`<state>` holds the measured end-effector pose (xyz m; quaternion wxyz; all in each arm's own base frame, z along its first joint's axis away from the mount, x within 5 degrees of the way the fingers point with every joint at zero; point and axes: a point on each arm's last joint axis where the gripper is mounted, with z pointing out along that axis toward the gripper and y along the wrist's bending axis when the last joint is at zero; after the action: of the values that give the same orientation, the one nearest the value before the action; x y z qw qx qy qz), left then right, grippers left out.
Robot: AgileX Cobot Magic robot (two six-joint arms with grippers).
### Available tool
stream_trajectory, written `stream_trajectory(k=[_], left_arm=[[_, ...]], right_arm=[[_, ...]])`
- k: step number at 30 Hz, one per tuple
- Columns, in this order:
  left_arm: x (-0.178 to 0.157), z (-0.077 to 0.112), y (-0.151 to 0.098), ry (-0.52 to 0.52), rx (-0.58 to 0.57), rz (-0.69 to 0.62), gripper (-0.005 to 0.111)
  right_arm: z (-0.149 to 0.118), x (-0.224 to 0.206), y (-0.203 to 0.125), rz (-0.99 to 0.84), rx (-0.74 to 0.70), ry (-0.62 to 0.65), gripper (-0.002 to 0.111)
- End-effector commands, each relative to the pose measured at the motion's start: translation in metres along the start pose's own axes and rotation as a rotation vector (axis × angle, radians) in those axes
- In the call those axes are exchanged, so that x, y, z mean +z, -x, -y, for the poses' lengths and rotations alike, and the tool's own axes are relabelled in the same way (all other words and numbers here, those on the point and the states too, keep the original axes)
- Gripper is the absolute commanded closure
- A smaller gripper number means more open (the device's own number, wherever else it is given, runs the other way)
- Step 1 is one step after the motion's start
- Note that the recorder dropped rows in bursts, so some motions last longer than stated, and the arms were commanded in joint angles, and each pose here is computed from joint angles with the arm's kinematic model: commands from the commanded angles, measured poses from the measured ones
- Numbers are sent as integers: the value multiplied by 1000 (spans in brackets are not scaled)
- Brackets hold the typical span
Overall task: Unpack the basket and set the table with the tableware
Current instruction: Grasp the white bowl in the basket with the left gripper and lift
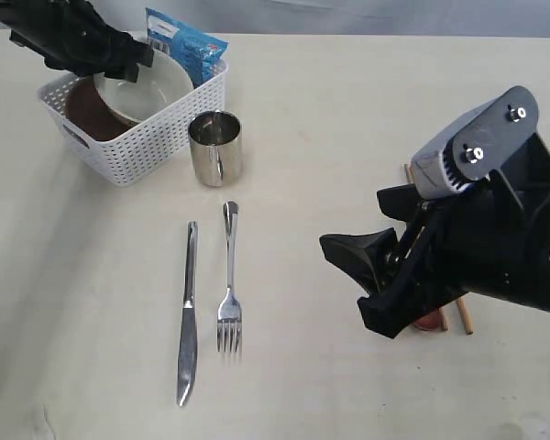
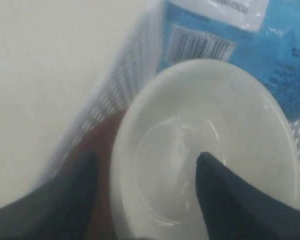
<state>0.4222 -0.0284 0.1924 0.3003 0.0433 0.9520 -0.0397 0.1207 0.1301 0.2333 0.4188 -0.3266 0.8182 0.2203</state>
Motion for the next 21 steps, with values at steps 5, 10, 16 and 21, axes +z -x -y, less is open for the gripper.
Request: stream_trajectory(k=[5,10,16,21], left_arm=[[5,-2,-3,4,-8,-13,107],[5,-2,-2,4,-8,-9,106],[-9,-1,5,5,-5,28,106],[-38,1,17,4,-2,94,106]], right_arm=[[0,-1,1,18,-7,-2,40],[0,-1,1,18,-7,-2,40],[0,-1,1,20,-9,-3,40],[0,-1,3,34,-9,-9,40]])
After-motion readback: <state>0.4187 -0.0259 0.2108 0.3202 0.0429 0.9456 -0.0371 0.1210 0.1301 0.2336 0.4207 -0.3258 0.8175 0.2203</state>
